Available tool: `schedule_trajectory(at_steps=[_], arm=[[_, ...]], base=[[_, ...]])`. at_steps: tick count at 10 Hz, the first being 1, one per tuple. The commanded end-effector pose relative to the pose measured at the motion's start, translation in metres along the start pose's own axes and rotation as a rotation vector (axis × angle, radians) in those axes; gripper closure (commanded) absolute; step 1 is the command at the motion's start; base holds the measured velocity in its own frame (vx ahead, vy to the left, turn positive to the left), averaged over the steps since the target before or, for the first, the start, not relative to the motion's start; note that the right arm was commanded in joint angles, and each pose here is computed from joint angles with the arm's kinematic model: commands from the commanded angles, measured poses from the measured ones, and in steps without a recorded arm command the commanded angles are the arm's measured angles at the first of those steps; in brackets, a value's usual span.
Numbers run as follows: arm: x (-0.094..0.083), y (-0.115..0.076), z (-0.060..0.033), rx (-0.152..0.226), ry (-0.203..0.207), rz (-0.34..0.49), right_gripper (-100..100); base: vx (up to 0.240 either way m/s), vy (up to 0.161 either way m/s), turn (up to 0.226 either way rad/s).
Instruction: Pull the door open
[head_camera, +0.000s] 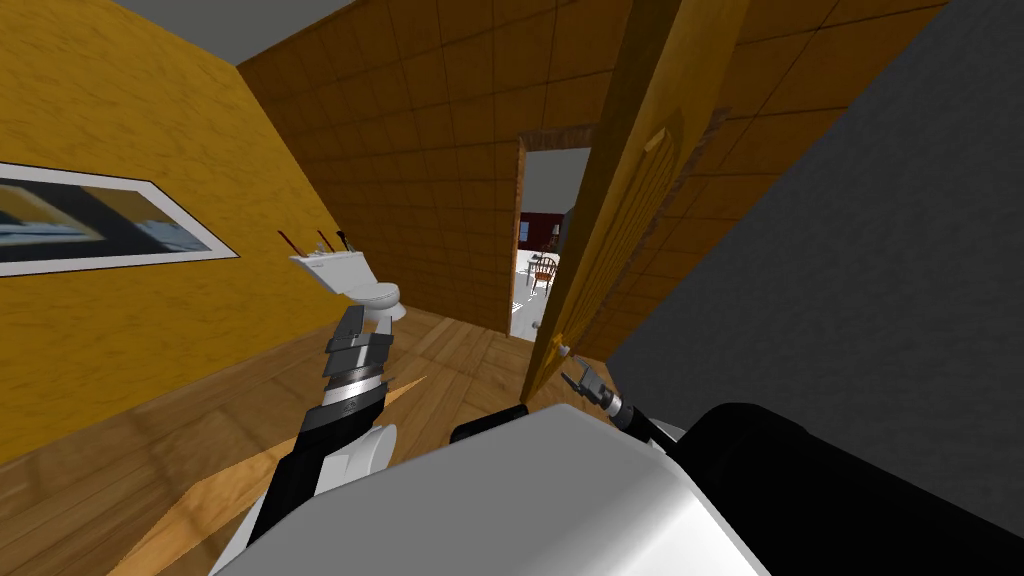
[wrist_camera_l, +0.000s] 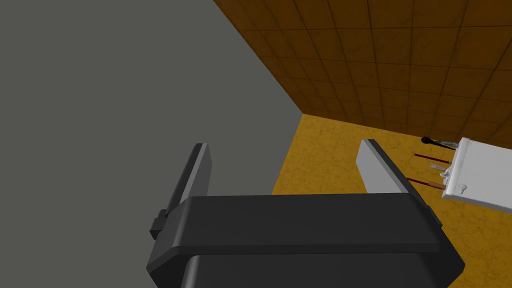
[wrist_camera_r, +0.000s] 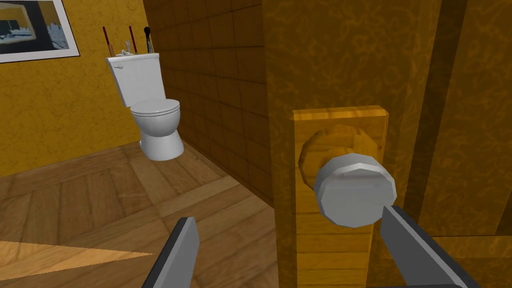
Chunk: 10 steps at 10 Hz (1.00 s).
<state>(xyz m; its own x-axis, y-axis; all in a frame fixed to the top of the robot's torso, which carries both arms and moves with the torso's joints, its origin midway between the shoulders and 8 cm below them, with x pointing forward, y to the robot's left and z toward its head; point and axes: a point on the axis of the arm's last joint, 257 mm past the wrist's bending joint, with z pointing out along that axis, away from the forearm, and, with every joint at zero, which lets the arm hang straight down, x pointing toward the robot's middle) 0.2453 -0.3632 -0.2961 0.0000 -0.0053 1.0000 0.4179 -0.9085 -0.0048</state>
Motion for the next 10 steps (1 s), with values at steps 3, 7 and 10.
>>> schedule_trajectory(at_steps=[3, 7, 10], arm=[[0.0, 0.001, -0.016, -0.01, -0.002, -0.003, -100], [0.0, 0.005, -0.0176, -0.02, -0.002, -0.005, -100], [0.0, 0.014, -0.0157, -0.042, -0.002, -0.005, -100]], base=[[-0.039, -0.094, -0.067], [-0.08, -0.074, -0.006], [0.108, 0.148, 0.089]])
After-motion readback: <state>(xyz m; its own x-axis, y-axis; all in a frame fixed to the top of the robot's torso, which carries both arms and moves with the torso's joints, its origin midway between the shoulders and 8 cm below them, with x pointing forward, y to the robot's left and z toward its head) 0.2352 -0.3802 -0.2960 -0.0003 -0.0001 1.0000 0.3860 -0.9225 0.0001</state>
